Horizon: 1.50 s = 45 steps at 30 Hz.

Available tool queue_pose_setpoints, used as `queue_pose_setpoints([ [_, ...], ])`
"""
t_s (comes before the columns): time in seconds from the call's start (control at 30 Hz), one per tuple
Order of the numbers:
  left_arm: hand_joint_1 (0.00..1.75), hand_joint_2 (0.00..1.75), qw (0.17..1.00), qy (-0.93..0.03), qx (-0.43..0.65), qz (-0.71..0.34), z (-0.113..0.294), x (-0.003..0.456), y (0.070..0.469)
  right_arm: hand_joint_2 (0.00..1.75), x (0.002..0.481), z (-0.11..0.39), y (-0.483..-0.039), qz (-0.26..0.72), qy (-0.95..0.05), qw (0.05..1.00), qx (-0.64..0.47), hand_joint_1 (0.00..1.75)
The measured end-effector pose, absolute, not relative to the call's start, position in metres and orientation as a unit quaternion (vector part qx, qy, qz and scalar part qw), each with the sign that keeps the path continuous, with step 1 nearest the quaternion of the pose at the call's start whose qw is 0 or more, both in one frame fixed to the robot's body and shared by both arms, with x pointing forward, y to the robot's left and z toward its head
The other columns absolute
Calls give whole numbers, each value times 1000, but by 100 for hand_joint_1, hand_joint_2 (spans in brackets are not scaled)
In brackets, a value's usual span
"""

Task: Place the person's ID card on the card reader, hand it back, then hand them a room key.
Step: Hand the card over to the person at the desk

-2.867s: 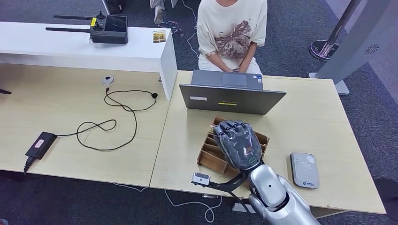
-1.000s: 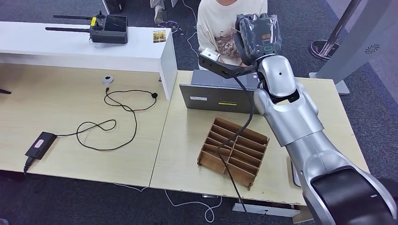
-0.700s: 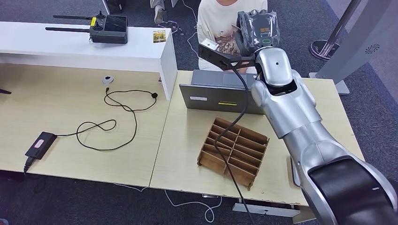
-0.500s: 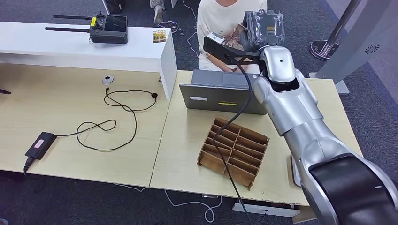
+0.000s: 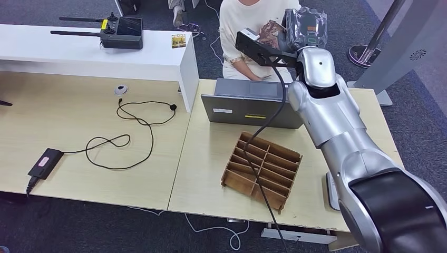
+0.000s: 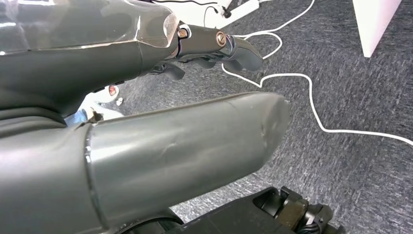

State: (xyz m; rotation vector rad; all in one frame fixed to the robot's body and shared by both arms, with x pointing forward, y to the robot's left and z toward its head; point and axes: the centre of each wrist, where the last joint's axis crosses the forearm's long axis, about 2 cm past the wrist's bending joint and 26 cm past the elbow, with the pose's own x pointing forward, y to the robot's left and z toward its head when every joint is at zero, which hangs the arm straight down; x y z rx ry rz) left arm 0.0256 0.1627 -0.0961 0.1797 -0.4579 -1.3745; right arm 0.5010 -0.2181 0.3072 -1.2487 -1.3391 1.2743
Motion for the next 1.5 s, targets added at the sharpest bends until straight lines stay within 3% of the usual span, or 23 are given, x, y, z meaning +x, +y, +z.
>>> queue_pose_setpoints([
  [0.6, 0, 0, 749, -209, 88, -623, -96, 26, 161, 175, 501, 304, -219, 510, -522, 471, -495, 170],
  [0.67, 0, 0, 749, -209, 88, -622, -96, 26, 161, 175, 501, 304, -220, 510, -522, 473, -494, 151],
  [0.8, 0, 0, 749, -211, 89, -622, -96, 26, 161, 175, 501, 304, -220, 509, -522, 475, -492, 7],
  [0.83, 0, 0, 749, -212, 89, -622, -96, 26, 161, 175, 501, 304, -220, 509, -523, 475, -492, 0],
  [1.2, 0, 0, 749, -212, 91, -621, -96, 27, 161, 175, 502, 306, -222, 487, -555, 472, -482, 0],
  [1.5, 0, 0, 749, -213, 97, -619, -95, 27, 161, 175, 503, 320, -228, 392, -703, 412, -427, 0],
])
